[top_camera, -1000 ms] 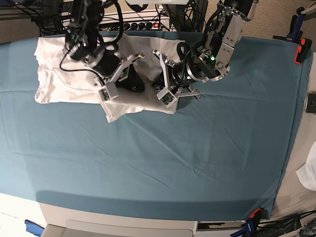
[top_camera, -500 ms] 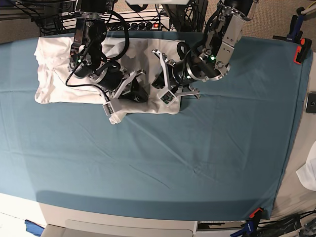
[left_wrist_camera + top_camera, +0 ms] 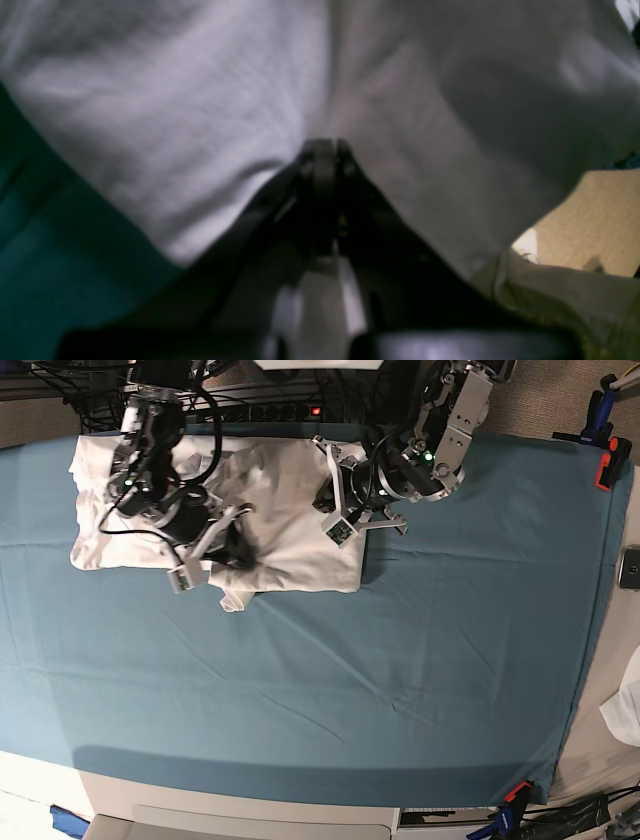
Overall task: Fold the T-shirt properly
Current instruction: 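Release the shirt and withdraw the right gripper away from the bundle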
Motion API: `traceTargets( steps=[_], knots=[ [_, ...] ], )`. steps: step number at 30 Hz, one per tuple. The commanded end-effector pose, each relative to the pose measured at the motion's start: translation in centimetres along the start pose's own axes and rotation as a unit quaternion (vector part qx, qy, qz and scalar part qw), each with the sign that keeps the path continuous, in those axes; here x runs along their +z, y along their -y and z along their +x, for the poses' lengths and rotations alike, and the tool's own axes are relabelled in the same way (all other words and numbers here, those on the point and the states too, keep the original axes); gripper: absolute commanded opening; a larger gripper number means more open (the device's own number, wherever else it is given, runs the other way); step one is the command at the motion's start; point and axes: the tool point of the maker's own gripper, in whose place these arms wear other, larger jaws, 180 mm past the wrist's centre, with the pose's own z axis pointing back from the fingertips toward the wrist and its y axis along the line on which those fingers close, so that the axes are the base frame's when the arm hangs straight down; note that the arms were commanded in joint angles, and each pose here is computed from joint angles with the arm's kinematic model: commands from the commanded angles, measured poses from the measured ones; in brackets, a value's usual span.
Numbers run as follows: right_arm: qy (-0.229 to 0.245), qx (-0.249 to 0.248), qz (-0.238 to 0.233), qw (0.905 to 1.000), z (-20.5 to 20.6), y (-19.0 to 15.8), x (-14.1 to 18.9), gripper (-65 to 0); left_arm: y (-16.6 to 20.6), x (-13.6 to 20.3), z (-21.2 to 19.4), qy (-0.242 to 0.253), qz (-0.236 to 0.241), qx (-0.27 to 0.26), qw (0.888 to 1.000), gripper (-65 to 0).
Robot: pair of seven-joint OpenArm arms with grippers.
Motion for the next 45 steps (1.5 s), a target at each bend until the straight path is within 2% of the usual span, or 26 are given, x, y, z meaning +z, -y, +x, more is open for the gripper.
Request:
traceTargets(
  steps=[1, 6, 11, 15, 19, 22, 26, 30, 35, 45],
  knots=[
    [0.021, 0.009, -0.014, 0.9996, 1.5, 1.0, 0.6, -65.0, 0.1, 0.2, 1.3, 0.022, -0.002, -0.004, 1.000, -65.0],
    [0.019, 0.021, -0.067, 0.9974, 1.6, 4.0, 2.0, -65.0, 0.1, 0.2, 1.3, 0.022, -0.002, -0.004, 1.000, -65.0],
    [0.011, 0.014, -0.142, 0.9897, 1.8, 7.5, 3.4, -65.0, 0.1, 0.2, 1.2, 0.021, -0.002, -0.004, 1.000, -65.0],
    [0.016, 0.014, -0.152, 0.9882, 2.2, 8.3, 4.0, -65.0, 0.1, 0.2, 1.2, 0.021, -0.002, -0.004, 1.000, -65.0],
    [0.047, -0.020, -0.090, 0.9947, 3.5, 6.2, 3.9, -65.0, 0.1, 0.2, 1.2, 0.021, -0.002, -0.004, 1.000, -65.0],
    [0.076, 0.006, -0.038, 0.9964, 5.7, 3.7, 4.8, -65.0, 0.1, 0.2, 1.2, 0.021, -0.002, -0.004, 1.000, -65.0],
    [0.124, 0.039, -0.006, 0.9915, 8.6, 1.0, 7.3, -65.0, 0.2, 0.2, 1.1, 0.020, -0.003, -0.002, 1.000, -65.0],
    [0.163, -0.009, 0.040, 0.9857, 8.3, -2.0, 7.7, -65.0, 0.3, 0.2, 0.9, 0.019, -0.004, -0.001, 1.000, -65.0],
    [0.161, -0.077, 0.096, 0.9792, 5.8, -5.4, 7.0, -65.0, 0.3, 0.2, 1.0, 0.021, -0.004, -0.001, 1.000, -65.0],
    [0.076, -0.109, 0.188, 0.9732, 0.3, -12.2, 5.6, -65.0, 0.3, 0.2, 1.1, 0.023, -0.004, -0.001, 1.000, -65.0]
  ],
)
